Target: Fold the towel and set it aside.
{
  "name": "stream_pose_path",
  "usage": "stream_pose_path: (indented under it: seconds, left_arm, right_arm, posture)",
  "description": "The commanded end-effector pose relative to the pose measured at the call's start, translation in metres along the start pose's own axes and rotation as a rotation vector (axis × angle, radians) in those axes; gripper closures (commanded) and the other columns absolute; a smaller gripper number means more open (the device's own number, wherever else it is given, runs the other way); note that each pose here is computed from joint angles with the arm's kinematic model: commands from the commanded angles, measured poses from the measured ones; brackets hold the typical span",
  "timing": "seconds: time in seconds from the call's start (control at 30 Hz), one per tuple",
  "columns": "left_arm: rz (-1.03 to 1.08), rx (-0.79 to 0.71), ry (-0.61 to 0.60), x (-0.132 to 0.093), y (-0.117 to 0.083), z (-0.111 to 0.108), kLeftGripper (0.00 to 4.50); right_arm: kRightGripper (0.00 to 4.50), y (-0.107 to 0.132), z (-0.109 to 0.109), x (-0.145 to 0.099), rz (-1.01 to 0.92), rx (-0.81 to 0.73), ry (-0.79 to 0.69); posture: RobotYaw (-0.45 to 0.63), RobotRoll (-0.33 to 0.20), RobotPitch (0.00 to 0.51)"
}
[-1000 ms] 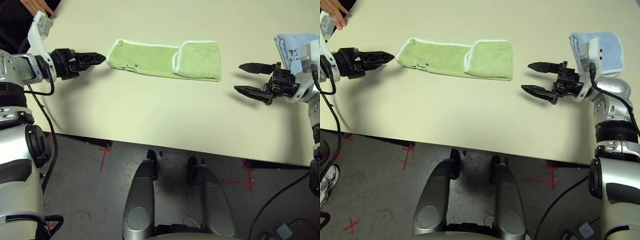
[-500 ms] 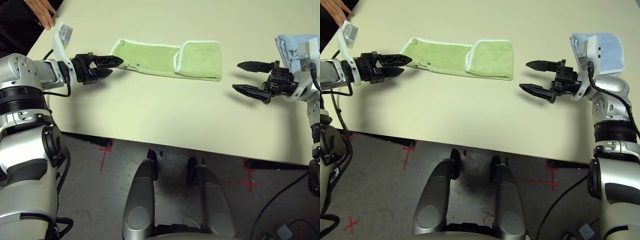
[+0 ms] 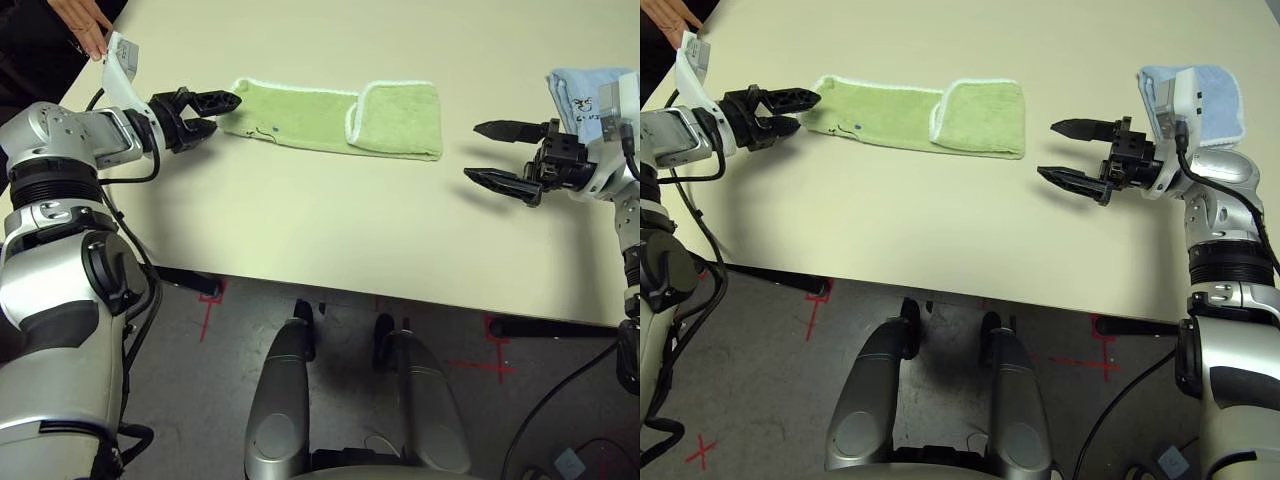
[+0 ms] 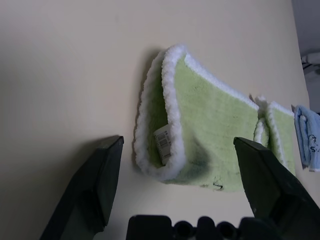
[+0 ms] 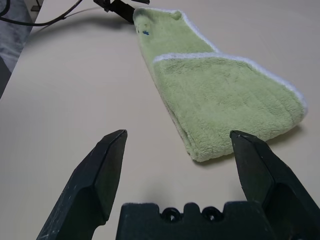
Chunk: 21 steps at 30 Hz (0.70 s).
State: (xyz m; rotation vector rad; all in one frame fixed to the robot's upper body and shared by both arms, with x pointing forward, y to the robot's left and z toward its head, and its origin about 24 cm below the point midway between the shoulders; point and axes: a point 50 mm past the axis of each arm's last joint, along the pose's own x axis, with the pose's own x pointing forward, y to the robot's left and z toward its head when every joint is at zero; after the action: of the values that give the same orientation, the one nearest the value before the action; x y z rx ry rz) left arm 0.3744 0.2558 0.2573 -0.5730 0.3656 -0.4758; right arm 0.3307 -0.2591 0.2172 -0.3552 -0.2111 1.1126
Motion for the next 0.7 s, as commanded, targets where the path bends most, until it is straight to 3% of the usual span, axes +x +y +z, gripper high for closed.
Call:
stream_pose_path:
  seconds: [0.03,0.13,0.27,0.7]
  left_arm:
    - [-0.007,-0.023,0.038,0.002,0.000,-0.005,1.38]
    - [-0.023,-0.027,0.068,0.001,-0.002,-0.006,1.26]
    - [-0.017,-0.022,0.089,0.000,-0.002,-0.007,0.01]
    - [0.029,0.016,0.147,-0.008,0.002,-0.006,0.01]
  right_arm:
    - [0.00,0.002,-0.001,-0.001,0.009,-0.002,0.016]
    - [0.00,0.002,-0.001,-0.001,0.008,-0.005,0.018]
    - [0.00,0.002,-0.001,-0.001,0.007,-0.006,0.020]
    - [0.00,0.002,-0.002,0.001,0.008,-0.007,0.019]
  posture:
    - [0.09,0.000,0.368]
    - [0.09,0.000,0.368]
    - [0.09,0.000,0.368]
    - [0.09,0.000,0.367]
